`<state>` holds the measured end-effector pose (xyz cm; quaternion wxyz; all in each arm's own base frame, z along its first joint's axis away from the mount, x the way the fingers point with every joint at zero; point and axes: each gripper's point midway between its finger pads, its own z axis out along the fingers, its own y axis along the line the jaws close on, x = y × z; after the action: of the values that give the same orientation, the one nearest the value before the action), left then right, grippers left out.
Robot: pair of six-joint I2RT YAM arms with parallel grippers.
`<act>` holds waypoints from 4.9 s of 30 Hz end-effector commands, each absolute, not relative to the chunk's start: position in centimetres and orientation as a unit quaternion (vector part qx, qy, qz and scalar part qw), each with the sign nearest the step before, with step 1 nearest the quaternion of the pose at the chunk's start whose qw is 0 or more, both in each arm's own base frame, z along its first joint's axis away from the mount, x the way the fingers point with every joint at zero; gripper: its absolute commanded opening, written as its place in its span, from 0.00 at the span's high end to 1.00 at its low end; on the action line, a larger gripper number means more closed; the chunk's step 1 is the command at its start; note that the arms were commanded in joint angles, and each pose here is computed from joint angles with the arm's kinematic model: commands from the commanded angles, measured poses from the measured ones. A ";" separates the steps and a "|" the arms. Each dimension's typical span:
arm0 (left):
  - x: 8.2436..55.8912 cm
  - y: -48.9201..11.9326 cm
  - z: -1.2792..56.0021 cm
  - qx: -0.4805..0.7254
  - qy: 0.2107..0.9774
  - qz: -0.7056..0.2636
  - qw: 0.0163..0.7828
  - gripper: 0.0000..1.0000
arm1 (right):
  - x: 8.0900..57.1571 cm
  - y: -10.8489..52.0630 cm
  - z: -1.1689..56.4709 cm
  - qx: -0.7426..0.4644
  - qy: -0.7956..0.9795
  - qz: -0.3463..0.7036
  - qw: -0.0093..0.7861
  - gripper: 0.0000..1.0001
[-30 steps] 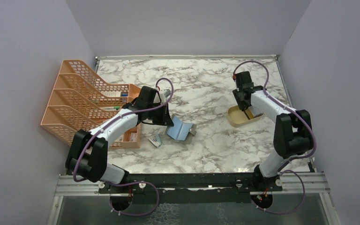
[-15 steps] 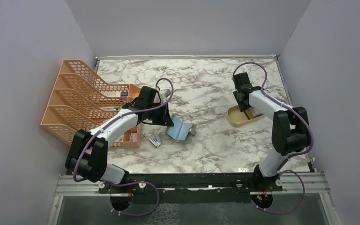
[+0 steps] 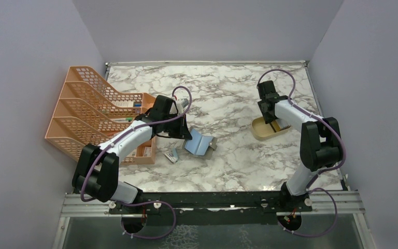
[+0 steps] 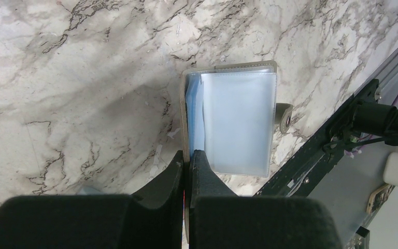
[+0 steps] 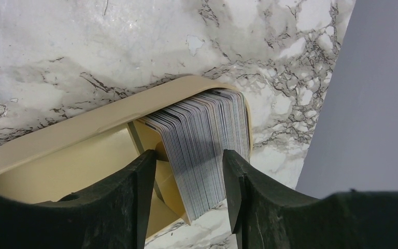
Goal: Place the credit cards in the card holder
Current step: Pick up the credit card from the storage box, then insert the credit card into the card holder.
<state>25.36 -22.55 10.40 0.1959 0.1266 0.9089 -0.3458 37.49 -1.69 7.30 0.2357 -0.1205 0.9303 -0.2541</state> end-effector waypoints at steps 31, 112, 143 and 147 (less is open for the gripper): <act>25.2 -22.5 11.9 0.137 0.900 -0.352 0.220 1.00 | 38.1 -3.1 10.2 -0.092 0.915 -0.291 0.265 0.80; 27.1 -26.9 7.5 -0.009 0.909 -0.349 0.230 1.00 | 25.5 29.9 16.2 0.003 0.893 0.373 0.252 0.99; 26.1 -22.3 4.3 0.003 0.947 -0.235 0.217 0.73 | 27.2 24.8 4.6 -0.013 0.946 0.216 0.242 0.99; 26.1 -22.8 4.6 0.009 0.943 -0.250 0.219 0.92 | 27.3 24.7 4.8 -0.010 0.945 0.222 0.240 0.99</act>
<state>25.30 -22.72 3.89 0.2049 0.0014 0.9468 -0.2479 26.73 25.46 5.22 0.2317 -0.0087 0.9443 0.2333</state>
